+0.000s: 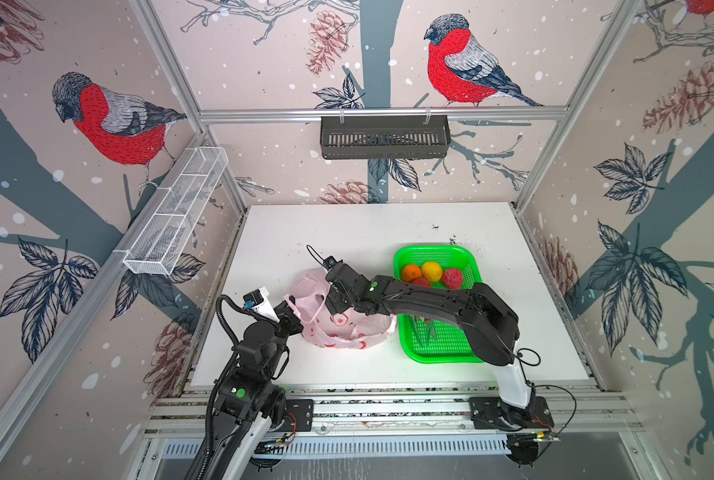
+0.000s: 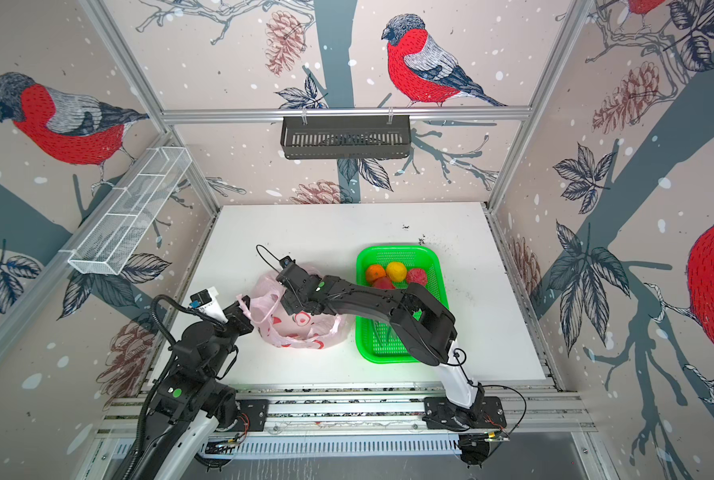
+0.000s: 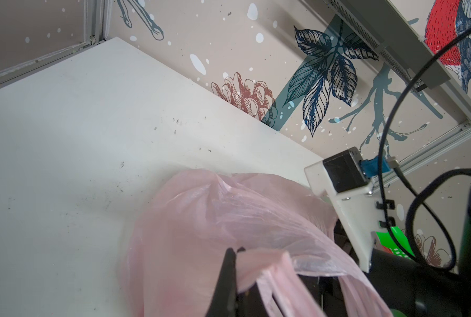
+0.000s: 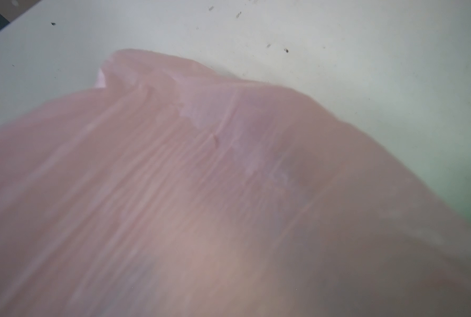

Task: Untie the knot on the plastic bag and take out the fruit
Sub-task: 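Push the right gripper into the bag opening toward the dragon fruit, then close the right gripper on the red dragon fruit inside the bag, then lift the dragon fruit up out of the bag with the right gripper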

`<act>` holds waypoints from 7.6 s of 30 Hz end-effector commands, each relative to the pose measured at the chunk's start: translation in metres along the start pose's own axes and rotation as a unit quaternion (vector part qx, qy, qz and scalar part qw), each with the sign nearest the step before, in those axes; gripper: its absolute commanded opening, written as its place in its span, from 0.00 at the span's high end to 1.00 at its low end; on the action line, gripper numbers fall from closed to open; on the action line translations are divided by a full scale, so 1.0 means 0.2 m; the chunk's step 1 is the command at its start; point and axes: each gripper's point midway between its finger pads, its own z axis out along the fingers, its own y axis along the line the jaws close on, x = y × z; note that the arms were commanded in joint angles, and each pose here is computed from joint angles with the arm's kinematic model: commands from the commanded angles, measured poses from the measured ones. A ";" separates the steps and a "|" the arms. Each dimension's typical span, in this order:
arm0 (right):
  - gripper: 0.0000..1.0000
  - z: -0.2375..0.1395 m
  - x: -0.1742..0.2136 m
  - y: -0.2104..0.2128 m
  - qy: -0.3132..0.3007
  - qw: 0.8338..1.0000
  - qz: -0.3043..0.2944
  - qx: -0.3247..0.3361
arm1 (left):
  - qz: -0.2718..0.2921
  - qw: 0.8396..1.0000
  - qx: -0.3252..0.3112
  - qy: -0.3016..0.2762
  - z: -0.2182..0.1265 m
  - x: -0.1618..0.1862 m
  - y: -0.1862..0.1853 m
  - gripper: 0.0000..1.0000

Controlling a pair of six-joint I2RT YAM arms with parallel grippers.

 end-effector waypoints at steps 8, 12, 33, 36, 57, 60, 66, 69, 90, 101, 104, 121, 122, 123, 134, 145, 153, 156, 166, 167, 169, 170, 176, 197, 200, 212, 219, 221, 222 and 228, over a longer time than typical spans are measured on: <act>0.12 0.11 0.09 -0.08 0.030 0.999 -0.012 0.021 | -0.008 1.000 0.005 -0.009 0.00 -0.02 -0.01 1.00; 0.14 0.15 0.13 -0.08 0.041 0.999 -0.011 0.017 | -0.007 1.000 0.006 -0.008 0.00 -0.02 -0.01 1.00; 0.88 0.04 0.09 0.12 0.030 0.999 -0.028 -0.035 | -0.007 1.000 0.006 -0.003 0.03 0.03 0.00 1.00; 0.94 0.03 0.09 0.14 0.029 0.998 -0.031 -0.038 | -0.007 1.000 0.004 -0.003 0.04 0.04 0.02 1.00; 0.98 -0.15 0.19 0.17 0.051 0.998 -0.030 -0.035 | -0.012 1.000 -0.005 -0.005 0.03 0.07 0.06 1.00; 0.98 -0.20 0.26 0.19 0.064 0.997 -0.032 -0.038 | -0.012 1.000 -0.006 -0.006 0.03 0.07 0.06 1.00; 0.98 -0.24 0.38 0.20 0.090 0.995 -0.026 -0.045 | -0.015 1.000 -0.008 -0.007 0.04 0.07 0.07 1.00; 0.96 -0.23 0.41 0.20 0.096 0.994 -0.023 -0.042 | -0.016 1.000 -0.007 -0.008 0.03 0.07 0.06 1.00; 0.09 -0.24 0.12 0.14 0.024 0.999 0.020 -0.012 | -0.023 0.999 -0.009 -0.020 -0.01 0.02 0.06 1.00; 0.01 -0.14 0.05 0.09 0.025 0.994 0.103 -0.028 | -0.025 1.000 -0.003 -0.019 -0.02 0.02 0.05 1.00; 0.01 -0.11 0.06 0.11 0.030 0.992 0.115 -0.040 | -0.024 1.000 -0.003 -0.017 -0.02 0.03 0.05 1.00; 0.01 0.05 0.13 0.09 0.051 0.985 0.161 -0.017 | -0.026 1.000 0.001 -0.016 -0.01 0.04 0.05 1.00; 0.01 0.05 0.13 0.09 0.051 0.985 0.161 -0.017 | -0.026 1.000 0.000 -0.016 -0.01 0.04 0.05 1.00; 0.01 0.06 0.13 0.09 0.052 0.985 0.162 -0.015 | -0.025 1.000 -0.001 -0.014 -0.01 0.05 0.05 1.00; 0.03 0.11 0.20 0.07 0.068 0.985 0.160 -0.002 | -0.027 0.999 -0.002 -0.016 -0.01 0.05 0.06 1.00; 0.28 0.11 0.20 0.06 0.066 0.987 0.149 -0.001 | -0.027 0.999 -0.003 -0.021 -0.01 0.04 0.06 1.00; 0.48 0.04 0.15 0.07 0.052 0.990 0.130 -0.003 | -0.023 0.999 -0.006 -0.022 0.01 0.04 0.06 1.00; 0.54 0.01 0.13 0.09 0.045 0.991 0.122 -0.005 | -0.022 0.999 -0.006 -0.026 0.02 0.03 0.06 1.00; 0.64 -0.08 0.09 0.08 0.031 0.993 0.110 -0.005 | -0.017 0.999 -0.002 -0.032 0.04 0.01 0.04 1.00; 0.64 -0.08 0.09 0.08 0.032 0.994 0.109 -0.004 | -0.016 0.999 -0.002 -0.032 0.04 0.00 0.03 1.00; 0.65 -0.09 0.09 0.07 0.030 0.994 0.107 -0.004 | -0.013 0.999 -0.002 -0.032 0.05 0.00 0.03 1.00; 0.65 -0.09 0.09 0.07 0.029 0.994 0.107 -0.005 | -0.011 0.999 -0.001 -0.033 0.04 -0.01 0.03 1.00; 0.67 -0.12 0.08 0.07 0.024 0.994 0.104 -0.006 | -0.009 0.999 0.000 -0.036 0.05 -0.02 0.02 1.00; 0.68 -0.27 0.04 0.05 0.005 0.997 0.082 0.003 | -0.001 0.999 -0.019 -0.047 0.08 -0.05 0.04 1.00; 0.68 -0.31 0.02 0.05 -0.005 0.997 0.077 0.007 | 0.001 0.999 -0.026 -0.044 0.10 -0.04 0.05 1.00; 0.68 -0.47 -0.03 0.01 -0.047 0.997 0.061 0.026 | 0.002 0.998 -0.059 -0.038 0.12 0.00 0.13 1.00; 0.68 -0.53 -0.08 -0.03 -0.080 0.994 0.074 0.033 | 0.002 0.997 -0.071 -0.031 0.12 0.04 0.16 1.00; 0.68 -0.55 -0.10 -0.02 -0.090 0.993 0.075 0.028 | 0.001 0.997 -0.074 -0.029 0.11 0.05 0.17 1.00; 0.68 -0.56 -0.11 -0.01 -0.093 0.993 0.072 0.023 | 0.000 0.997 -0.075 -0.029 0.11 0.05 0.18 1.00; 0.68 -0.58 -0.14 0.06 -0.112 0.993 0.040 -0.009 | -0.005 0.996 -0.080 -0.024 0.11 0.04 0.17 1.00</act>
